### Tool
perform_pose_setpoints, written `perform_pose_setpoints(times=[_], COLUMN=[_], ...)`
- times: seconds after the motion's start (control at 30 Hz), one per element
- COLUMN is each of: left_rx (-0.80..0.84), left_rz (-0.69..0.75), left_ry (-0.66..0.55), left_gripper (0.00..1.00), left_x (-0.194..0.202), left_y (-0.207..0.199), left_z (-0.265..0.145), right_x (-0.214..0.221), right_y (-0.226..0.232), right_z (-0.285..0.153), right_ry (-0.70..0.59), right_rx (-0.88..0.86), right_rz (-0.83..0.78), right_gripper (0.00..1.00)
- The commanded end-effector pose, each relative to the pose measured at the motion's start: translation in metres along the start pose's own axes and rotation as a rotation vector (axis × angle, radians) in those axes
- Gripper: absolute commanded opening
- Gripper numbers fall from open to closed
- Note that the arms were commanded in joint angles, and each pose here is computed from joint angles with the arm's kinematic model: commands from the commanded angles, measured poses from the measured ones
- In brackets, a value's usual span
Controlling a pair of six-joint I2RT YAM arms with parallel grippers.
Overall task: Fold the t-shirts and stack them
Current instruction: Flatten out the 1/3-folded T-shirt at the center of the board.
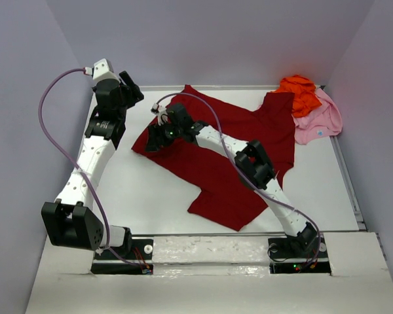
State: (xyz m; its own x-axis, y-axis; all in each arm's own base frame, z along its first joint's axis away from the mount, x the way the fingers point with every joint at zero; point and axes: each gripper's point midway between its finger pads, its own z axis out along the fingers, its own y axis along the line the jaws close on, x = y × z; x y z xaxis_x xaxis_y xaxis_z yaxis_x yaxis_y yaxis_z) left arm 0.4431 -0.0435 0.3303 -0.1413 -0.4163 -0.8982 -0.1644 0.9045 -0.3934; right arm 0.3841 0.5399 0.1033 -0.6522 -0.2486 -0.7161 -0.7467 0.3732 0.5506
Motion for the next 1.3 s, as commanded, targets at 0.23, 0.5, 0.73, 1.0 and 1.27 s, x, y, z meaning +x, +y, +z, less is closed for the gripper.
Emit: perform_pose_setpoints(times=[0.23, 0.5, 0.73, 1.0, 1.27], left_rx=[0.039, 0.045, 0.042, 0.033, 0.033], left_rz=[0.007, 0.006, 0.006, 0.005, 0.008], left_ry=[-0.037, -0.021, -0.022, -0.028, -0.015], left_gripper=[0.74, 0.74, 0.76, 0.76, 0.76], left_x=[-0.010, -0.005, -0.006, -0.008, -0.003], left_y=[-0.010, -0.011, -0.010, -0.008, -0.008], left_z=[-0.002, 0.000, 0.000, 0.000, 0.003], right_x=[0.033, 0.050, 0.089, 0.176, 0.229], right_y=[-0.013, -0.021, -0.012, 0.028, 0.073], right_z=[0.018, 0.012, -0.001, -0.036, -0.036], right_ry=[0.024, 0.046, 0.137, 0.295, 0.383], right_rx=[-0.039, 0.034, 0.075, 0.075, 0.027], right_rz=[0.033, 0.027, 0.011, 0.017, -0.004], right_gripper=[0.63, 0.08, 0.00, 0.00, 0.00])
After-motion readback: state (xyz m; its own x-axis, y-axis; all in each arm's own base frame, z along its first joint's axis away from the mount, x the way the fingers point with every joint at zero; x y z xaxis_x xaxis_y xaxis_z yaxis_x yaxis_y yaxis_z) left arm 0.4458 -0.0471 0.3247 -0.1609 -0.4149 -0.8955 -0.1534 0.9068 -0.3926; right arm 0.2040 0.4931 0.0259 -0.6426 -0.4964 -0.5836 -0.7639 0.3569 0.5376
